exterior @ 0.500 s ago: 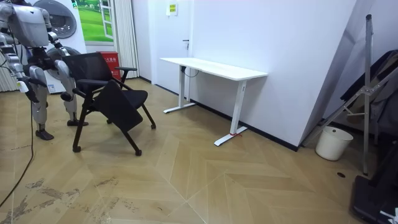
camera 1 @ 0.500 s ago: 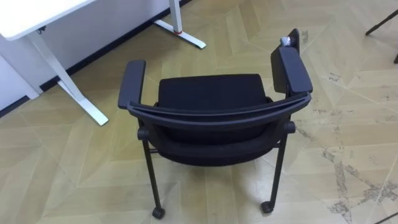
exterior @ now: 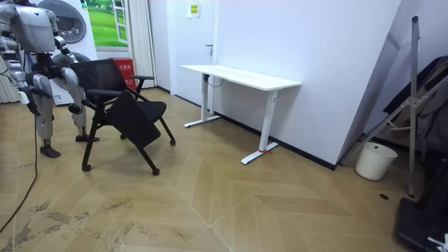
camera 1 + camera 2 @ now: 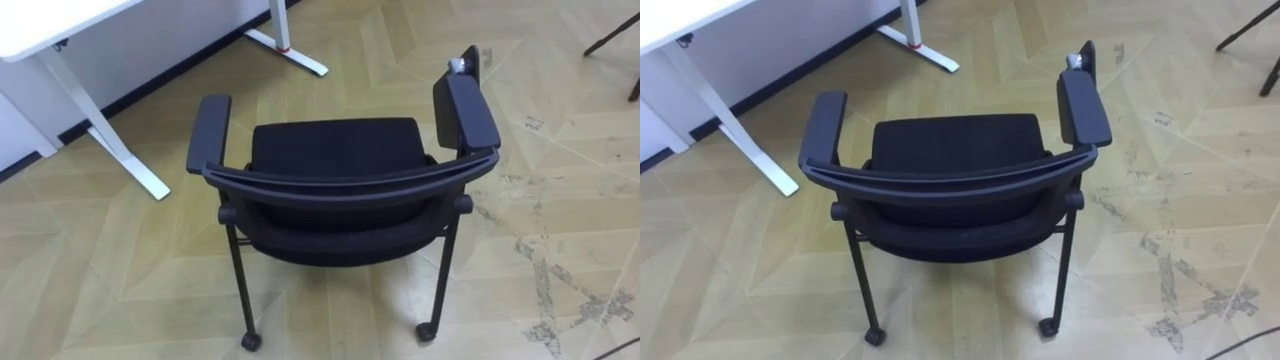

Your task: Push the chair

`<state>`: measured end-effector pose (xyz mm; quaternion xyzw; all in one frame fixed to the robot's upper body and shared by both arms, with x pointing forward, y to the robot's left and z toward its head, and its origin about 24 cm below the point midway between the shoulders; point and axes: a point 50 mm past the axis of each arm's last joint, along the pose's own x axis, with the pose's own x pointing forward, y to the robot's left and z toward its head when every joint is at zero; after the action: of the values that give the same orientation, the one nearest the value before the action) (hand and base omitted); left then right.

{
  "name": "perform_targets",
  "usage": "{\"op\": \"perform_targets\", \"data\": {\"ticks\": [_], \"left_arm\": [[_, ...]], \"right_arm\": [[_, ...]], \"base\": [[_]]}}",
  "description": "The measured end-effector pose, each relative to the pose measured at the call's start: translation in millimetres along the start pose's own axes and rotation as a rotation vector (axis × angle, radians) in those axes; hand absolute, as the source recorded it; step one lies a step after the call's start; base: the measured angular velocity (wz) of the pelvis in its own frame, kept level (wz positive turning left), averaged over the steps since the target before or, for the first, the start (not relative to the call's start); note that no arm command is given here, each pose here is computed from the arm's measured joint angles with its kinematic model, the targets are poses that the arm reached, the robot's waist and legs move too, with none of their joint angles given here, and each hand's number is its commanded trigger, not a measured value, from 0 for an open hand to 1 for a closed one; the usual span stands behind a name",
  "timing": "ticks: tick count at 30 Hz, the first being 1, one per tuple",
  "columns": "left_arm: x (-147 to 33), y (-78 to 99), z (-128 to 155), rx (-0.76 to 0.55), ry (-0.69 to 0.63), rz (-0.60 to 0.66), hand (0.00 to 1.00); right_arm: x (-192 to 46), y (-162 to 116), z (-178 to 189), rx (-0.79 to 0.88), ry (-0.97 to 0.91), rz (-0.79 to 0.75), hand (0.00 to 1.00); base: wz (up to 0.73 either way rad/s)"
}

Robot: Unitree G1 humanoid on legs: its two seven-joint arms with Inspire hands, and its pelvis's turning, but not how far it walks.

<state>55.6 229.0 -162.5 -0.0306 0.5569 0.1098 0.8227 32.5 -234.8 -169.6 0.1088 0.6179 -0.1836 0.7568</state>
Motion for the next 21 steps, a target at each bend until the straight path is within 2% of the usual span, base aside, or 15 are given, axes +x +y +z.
{"op": "perform_targets", "data": {"ticks": [7,11,16,18,21], "left_arm": [[-2.8,10.3,-10.8,-0.080,0.035,0.075,0.00],[-9.5,31.0,-26.8,-0.095,0.091,0.237,0.00],[-17.7,51.4,-37.8,0.044,0.152,0.395,0.00],[-18.3,61.0,-30.3,0.137,0.143,0.440,0.00],[-16.7,71.1,-6.2,0.178,0.065,0.497,0.00]], "right_arm": [[-0.5,-6.3,-7.1,0.045,0.046,-0.022,0.00],[-1.9,-14.8,-11.8,0.106,0.062,-0.046,0.00],[-2.8,-21.0,-11.7,0.079,0.073,-0.047,0.00],[-3.7,-28.1,-5.9,0.049,0.059,-0.056,0.00],[-5.1,-36.5,-1.8,0.061,0.045,-0.076,0.00]], "base": [[0.02],[0.00],[-0.01],[0.02],[0.07]]}}
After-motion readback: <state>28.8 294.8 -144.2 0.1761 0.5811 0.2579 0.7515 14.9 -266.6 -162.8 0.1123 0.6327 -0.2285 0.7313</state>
